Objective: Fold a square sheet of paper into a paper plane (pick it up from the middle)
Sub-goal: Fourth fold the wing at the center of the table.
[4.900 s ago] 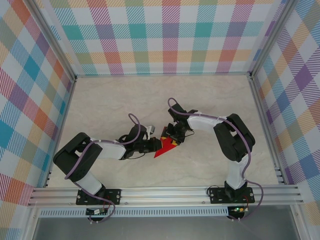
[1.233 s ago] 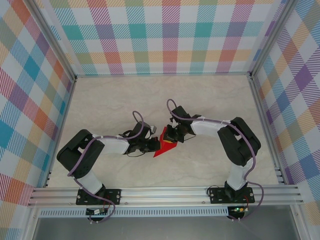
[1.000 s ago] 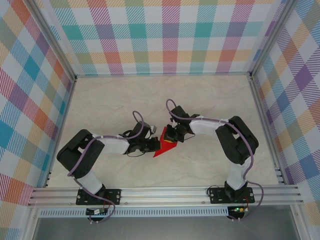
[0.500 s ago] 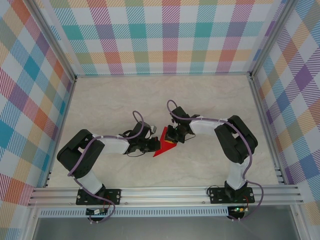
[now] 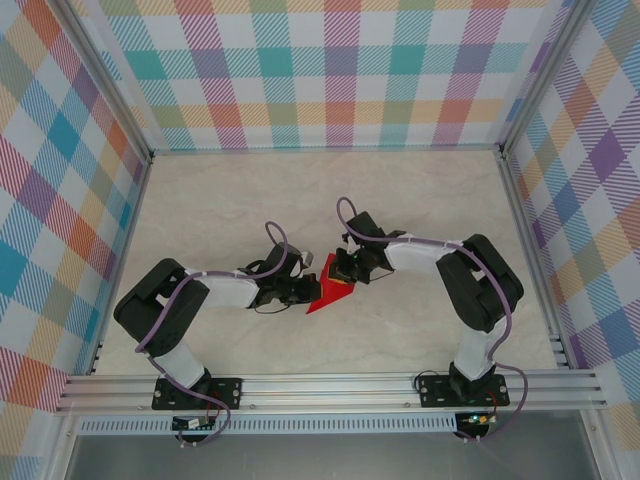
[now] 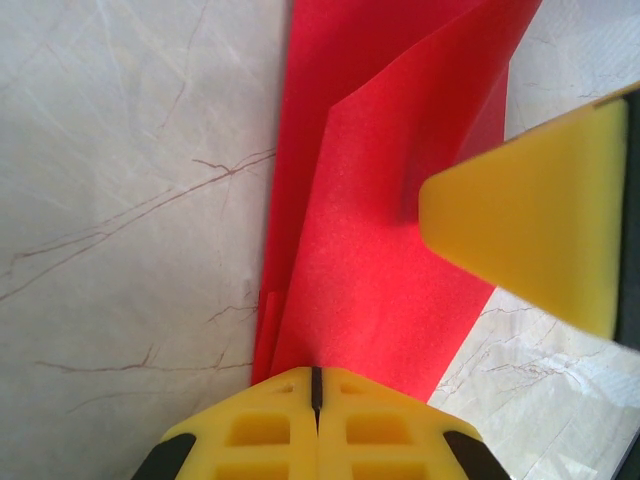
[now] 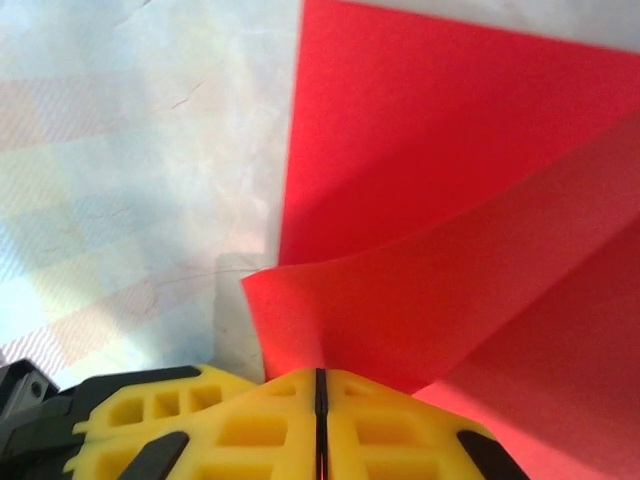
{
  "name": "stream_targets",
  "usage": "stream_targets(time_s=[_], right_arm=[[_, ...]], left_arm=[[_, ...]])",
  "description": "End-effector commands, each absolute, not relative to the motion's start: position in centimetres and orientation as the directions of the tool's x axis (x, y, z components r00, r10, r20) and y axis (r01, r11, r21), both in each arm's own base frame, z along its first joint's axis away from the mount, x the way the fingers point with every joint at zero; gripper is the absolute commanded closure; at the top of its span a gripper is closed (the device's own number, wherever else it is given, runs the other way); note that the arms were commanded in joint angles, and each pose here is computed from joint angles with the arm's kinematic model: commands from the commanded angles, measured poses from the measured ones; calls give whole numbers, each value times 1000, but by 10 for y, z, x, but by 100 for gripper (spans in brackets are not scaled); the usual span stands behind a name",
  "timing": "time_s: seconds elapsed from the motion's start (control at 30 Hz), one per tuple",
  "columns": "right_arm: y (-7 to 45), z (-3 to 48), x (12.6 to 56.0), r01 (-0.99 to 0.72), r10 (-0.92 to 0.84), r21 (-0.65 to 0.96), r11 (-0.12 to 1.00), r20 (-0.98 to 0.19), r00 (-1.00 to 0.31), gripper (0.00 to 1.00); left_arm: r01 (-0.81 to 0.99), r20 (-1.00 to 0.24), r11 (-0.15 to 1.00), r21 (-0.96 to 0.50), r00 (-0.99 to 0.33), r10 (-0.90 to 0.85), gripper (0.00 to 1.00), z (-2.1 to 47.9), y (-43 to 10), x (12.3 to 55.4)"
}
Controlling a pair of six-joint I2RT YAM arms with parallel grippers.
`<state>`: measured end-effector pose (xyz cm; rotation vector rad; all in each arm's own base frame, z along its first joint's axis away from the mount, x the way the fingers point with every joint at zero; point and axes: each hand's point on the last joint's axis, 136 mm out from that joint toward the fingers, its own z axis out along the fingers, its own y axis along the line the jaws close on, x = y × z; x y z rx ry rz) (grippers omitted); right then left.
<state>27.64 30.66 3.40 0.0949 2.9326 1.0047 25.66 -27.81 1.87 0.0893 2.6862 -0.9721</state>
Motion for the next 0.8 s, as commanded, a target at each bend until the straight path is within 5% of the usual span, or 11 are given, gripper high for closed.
stream_targets(time_s=[0.0,0.3,0.77], right_arm=[[316,38,263,-20,-4,653,757,-26,-1000,91],[313,14,251,-35,-56,623,781,13,-998,92],[289,14,292,-143,-57,549,824,-169,-984,91]], left_arm=[[64,-175,858,-510,-984,-31,100,-21,-248,236],[56,-173,861,-505,-984,-38,100,-21,-247,236],[51,-150,882,-469,-988,-22,100,-25,-238,228]])
